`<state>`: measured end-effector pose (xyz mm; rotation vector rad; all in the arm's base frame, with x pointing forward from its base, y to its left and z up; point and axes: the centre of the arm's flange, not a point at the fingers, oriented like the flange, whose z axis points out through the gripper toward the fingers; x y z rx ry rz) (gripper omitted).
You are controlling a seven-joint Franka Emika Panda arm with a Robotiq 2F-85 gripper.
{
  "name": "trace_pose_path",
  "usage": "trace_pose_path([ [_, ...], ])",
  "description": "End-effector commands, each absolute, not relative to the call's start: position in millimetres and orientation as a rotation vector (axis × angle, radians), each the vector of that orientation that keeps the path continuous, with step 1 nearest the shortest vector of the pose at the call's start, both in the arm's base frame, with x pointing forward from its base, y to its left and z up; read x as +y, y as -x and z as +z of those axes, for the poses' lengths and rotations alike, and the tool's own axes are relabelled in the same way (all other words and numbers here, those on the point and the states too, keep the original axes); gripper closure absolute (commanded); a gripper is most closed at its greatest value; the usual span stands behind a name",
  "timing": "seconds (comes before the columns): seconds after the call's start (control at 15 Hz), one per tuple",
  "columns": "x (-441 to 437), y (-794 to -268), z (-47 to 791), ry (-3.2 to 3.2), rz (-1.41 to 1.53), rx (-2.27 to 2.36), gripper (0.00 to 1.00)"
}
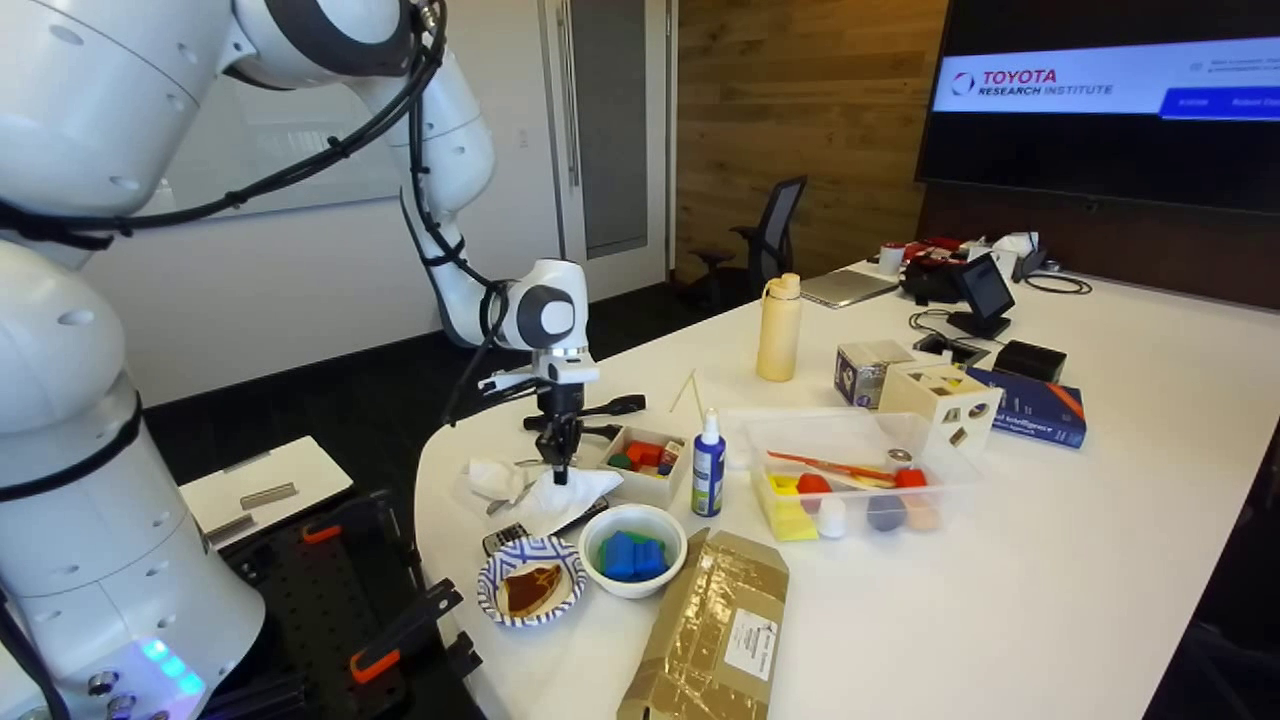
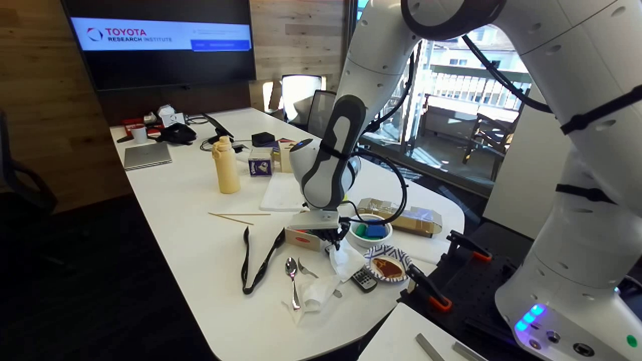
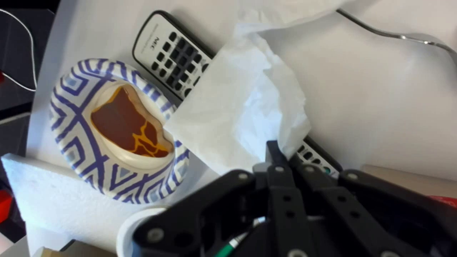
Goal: Use the white napkin to wipe the grey remote control.
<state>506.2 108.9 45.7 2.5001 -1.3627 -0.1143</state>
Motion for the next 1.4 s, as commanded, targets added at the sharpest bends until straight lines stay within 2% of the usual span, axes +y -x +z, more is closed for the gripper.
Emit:
trace_pose_path([
  [0.0, 108.6, -533.9, 48.2, -2.546, -0.043, -1.321, 1.00],
  [0.53, 109.9, -562.8, 64.6, -2.597, -0.002, -1.294, 1.00],
  [0.93, 120.5, -525.1, 59.8, -2.637, -0.192, -1.214, 1.00],
  [1.33, 118.2, -460.7, 40.0, -2.576, -0.403, -1.286, 1.00],
])
